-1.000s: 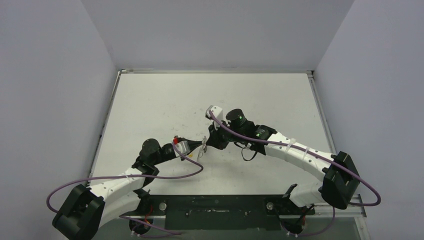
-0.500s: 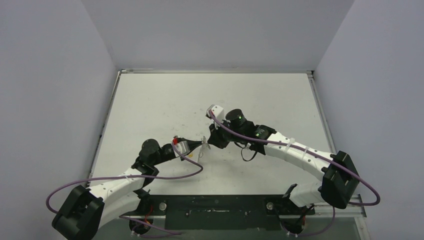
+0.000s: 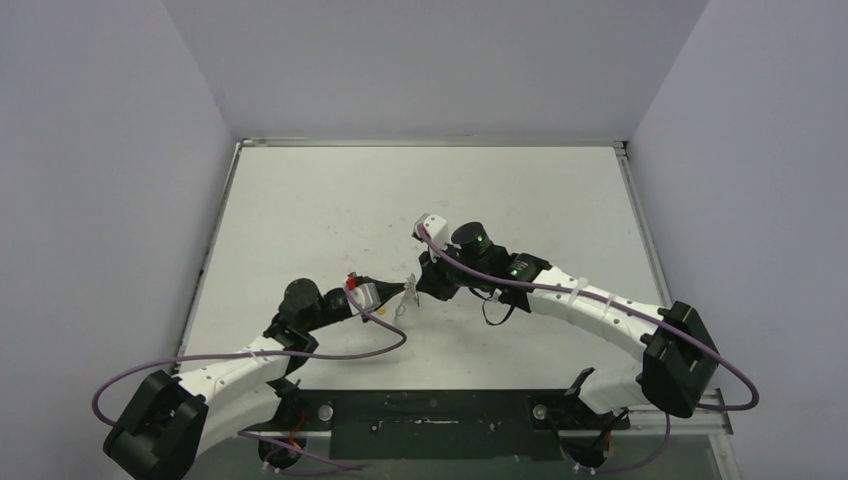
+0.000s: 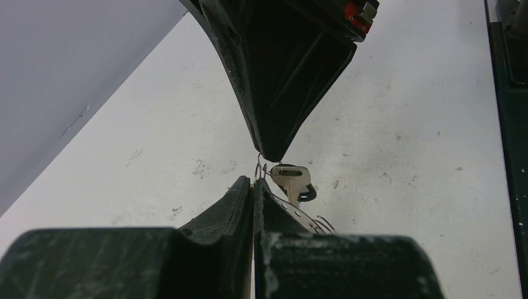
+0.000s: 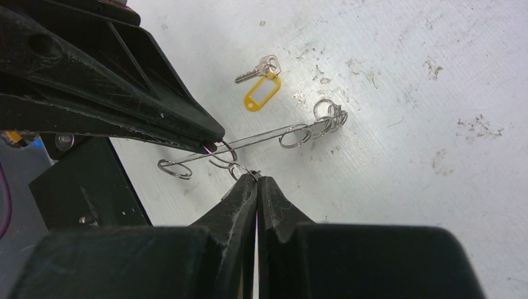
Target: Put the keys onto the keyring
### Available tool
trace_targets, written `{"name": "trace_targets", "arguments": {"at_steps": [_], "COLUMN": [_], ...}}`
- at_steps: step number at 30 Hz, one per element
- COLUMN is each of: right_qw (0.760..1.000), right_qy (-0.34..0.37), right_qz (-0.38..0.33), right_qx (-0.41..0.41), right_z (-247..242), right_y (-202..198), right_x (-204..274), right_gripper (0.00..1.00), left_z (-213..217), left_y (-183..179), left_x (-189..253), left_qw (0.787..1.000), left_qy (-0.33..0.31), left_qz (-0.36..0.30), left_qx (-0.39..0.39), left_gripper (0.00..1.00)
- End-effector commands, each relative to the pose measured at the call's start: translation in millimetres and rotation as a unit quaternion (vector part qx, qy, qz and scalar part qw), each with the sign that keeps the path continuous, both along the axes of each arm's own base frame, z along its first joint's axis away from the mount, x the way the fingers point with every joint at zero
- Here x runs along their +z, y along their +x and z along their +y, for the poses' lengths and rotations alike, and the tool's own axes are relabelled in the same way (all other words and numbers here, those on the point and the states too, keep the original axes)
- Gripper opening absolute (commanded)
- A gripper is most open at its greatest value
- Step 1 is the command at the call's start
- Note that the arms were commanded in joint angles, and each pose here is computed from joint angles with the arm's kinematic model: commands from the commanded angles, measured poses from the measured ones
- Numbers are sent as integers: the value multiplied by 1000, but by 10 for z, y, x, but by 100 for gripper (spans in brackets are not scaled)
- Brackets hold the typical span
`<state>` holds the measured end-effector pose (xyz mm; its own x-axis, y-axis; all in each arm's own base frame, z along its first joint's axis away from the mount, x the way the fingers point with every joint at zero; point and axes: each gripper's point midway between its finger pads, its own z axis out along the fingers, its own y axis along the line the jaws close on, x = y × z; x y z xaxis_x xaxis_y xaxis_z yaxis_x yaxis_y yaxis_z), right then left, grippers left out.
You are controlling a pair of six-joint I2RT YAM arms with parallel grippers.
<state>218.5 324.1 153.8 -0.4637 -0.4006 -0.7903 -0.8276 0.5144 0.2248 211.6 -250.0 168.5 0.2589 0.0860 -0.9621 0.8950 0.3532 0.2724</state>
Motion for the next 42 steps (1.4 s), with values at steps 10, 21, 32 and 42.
{"name": "trace_targets", "arguments": {"at_steps": [10, 21, 32, 42], "right_qw": [999, 983, 943, 887], "right_qy": [20, 86, 218, 303], "right_qz": [-25, -139, -211, -259], "right_qx": [-8, 84, 140, 233], "right_z": [7, 86, -1, 109], "right_y": [81, 36, 134, 11], "right_x": [63, 365, 580, 647], "right_gripper": [62, 96, 93, 61], "left_z": [13, 9, -1, -12], "left_y": [16, -9, -7, 10], "left_x": [184, 177, 181, 203], "left_qw": [999, 999, 999, 999], "left_qy": [-21, -20, -19, -19], "left_qz": [-25, -26, -28, -31], "left_qx": [8, 2, -1, -1], "left_gripper": [0, 0, 0, 0]}}
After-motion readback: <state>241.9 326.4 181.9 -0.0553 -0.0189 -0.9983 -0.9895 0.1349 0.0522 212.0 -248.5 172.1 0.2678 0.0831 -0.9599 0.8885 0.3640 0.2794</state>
